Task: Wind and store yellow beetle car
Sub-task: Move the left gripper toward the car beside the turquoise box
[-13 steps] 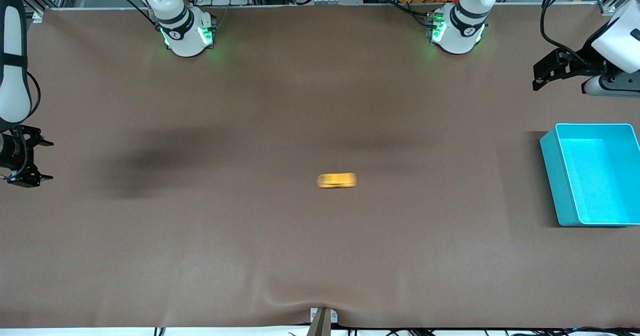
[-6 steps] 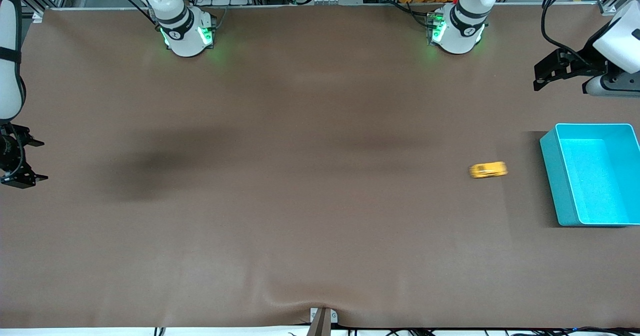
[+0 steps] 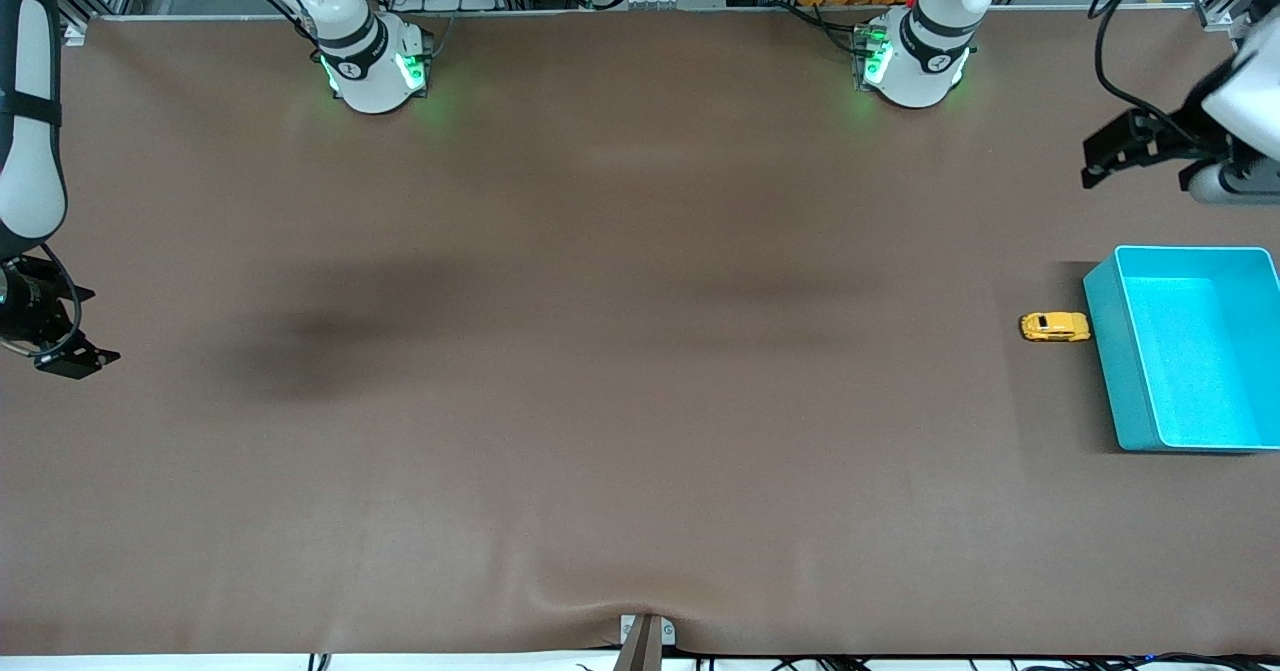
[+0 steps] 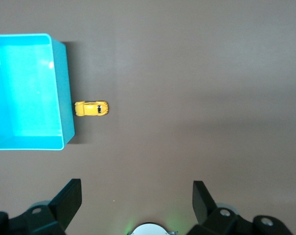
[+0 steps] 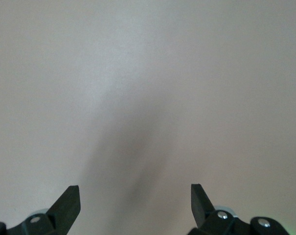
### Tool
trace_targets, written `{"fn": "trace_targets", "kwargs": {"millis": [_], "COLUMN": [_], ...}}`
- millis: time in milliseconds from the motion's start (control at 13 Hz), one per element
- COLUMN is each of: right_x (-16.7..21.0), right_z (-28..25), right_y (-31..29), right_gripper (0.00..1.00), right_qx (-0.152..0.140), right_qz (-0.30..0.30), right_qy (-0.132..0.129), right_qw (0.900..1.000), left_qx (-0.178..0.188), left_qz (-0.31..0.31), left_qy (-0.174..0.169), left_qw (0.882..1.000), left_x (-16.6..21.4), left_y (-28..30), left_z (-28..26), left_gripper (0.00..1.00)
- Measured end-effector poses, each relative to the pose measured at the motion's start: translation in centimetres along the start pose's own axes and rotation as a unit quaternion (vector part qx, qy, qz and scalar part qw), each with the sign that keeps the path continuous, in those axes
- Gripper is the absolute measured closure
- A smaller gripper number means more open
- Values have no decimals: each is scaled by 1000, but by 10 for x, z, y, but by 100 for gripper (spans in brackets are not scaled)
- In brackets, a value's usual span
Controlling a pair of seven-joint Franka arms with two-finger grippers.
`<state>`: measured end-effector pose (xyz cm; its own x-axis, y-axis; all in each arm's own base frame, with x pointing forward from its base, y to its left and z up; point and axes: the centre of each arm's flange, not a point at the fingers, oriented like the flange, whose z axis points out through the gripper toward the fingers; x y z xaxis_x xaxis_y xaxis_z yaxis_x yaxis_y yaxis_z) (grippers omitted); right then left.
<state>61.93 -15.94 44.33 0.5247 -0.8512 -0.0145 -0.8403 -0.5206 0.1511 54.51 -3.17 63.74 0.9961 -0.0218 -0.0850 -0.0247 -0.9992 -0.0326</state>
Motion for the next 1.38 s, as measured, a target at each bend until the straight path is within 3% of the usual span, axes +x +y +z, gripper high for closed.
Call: {"fn": "trace_targets", "kwargs": {"millis": [308,615,846,1154,1385], "right_x": [-3,-38,-89,-145,-165], "right_z": [-18,-42,-80,-117,-127], "right_y": [5,-8,-27,-46,-66], "right_gripper": [0,0,0,0,0], "right_qx": [3,3,24,65,89], "right_qz": [-105,-175,-225,-266,-288], "right_qy": [-3,-21,-19,-19,13], "right_qw": [994,984,974,962,954], "left_qx": [-8,-16,-9,1,4], "left_qz": [-47,-86,-176,-251,-308], "left_qy": [-41,-85,-112,-142,-137], "left_qw": [998,993,978,958,942], "left_x": [37,58,68,71,63], "left_y": [-55,-96,-103,-105,-120], "left_z": [58,111,141,177,212], "left_gripper": [0,0,0,0,0]}}
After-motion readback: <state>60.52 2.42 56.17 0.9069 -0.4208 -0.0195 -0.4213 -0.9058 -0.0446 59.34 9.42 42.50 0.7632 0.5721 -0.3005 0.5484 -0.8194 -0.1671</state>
